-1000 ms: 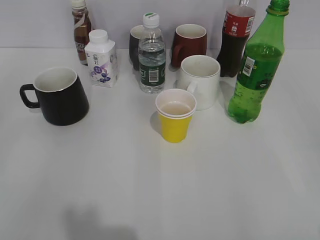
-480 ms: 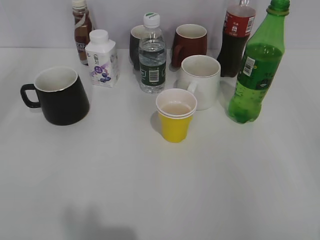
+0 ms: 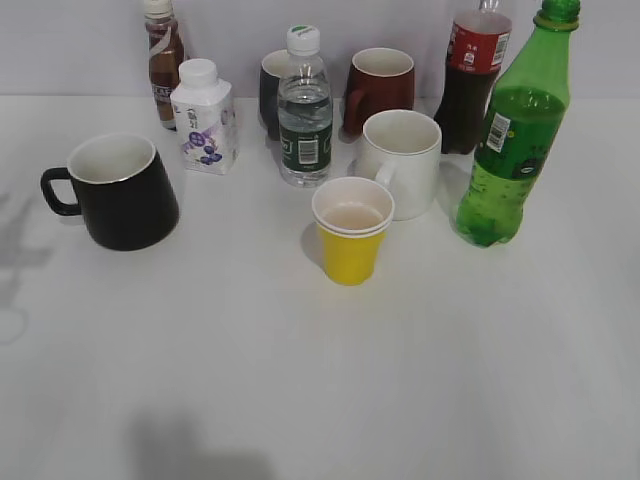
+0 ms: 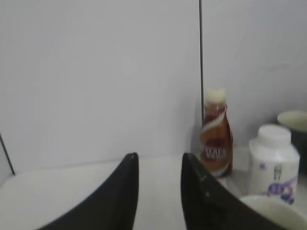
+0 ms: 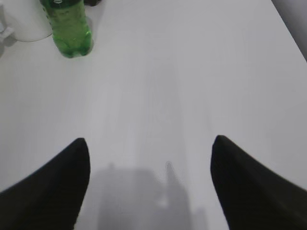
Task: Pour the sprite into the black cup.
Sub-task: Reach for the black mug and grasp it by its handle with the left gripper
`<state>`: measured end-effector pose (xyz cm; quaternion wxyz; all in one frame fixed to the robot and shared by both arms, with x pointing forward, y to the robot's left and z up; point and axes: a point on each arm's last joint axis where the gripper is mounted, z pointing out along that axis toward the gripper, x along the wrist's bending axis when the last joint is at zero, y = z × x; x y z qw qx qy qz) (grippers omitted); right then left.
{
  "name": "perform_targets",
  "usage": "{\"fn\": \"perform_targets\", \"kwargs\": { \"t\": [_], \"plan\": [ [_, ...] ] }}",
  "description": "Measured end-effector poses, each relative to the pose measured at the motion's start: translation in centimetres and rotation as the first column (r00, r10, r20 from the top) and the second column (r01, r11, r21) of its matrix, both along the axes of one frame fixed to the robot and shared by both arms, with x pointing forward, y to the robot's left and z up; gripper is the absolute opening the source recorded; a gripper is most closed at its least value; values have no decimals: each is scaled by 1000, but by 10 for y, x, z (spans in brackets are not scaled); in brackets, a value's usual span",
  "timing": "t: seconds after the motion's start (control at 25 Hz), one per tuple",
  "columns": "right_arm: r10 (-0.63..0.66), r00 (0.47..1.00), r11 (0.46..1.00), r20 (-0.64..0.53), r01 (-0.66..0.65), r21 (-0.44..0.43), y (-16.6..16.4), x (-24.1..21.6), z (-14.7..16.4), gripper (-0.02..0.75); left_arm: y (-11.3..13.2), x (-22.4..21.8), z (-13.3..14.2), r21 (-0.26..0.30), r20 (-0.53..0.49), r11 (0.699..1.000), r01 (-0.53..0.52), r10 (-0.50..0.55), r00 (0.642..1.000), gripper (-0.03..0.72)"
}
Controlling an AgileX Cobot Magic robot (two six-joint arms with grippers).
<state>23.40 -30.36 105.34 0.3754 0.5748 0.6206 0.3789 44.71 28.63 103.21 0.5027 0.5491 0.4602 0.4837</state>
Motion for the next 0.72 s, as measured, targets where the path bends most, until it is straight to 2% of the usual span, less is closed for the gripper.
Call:
{"fn": "perform_targets", "kwargs": {
  "t": [0.16,0.32,0.48,0.72],
  "plan": [
    [0,1000,1000,0,0,0,0,0,0,587,-2,30,-43,-7,-99,1000,12,-13,995,262],
    [0,1000,1000,0,0,0,0,0,0,587,-3,40,-78,-6,-214,1000,14,-15,977,276],
    [0,1000,1000,0,0,0,0,0,0,587,-5,41,-94,7,-272,999,39,-36,962,284],
    [0,1000,1000,1,0,0,0,0,0,587,-11,44,-101,25,-252,994,109,-99,963,298]
  ]
}}
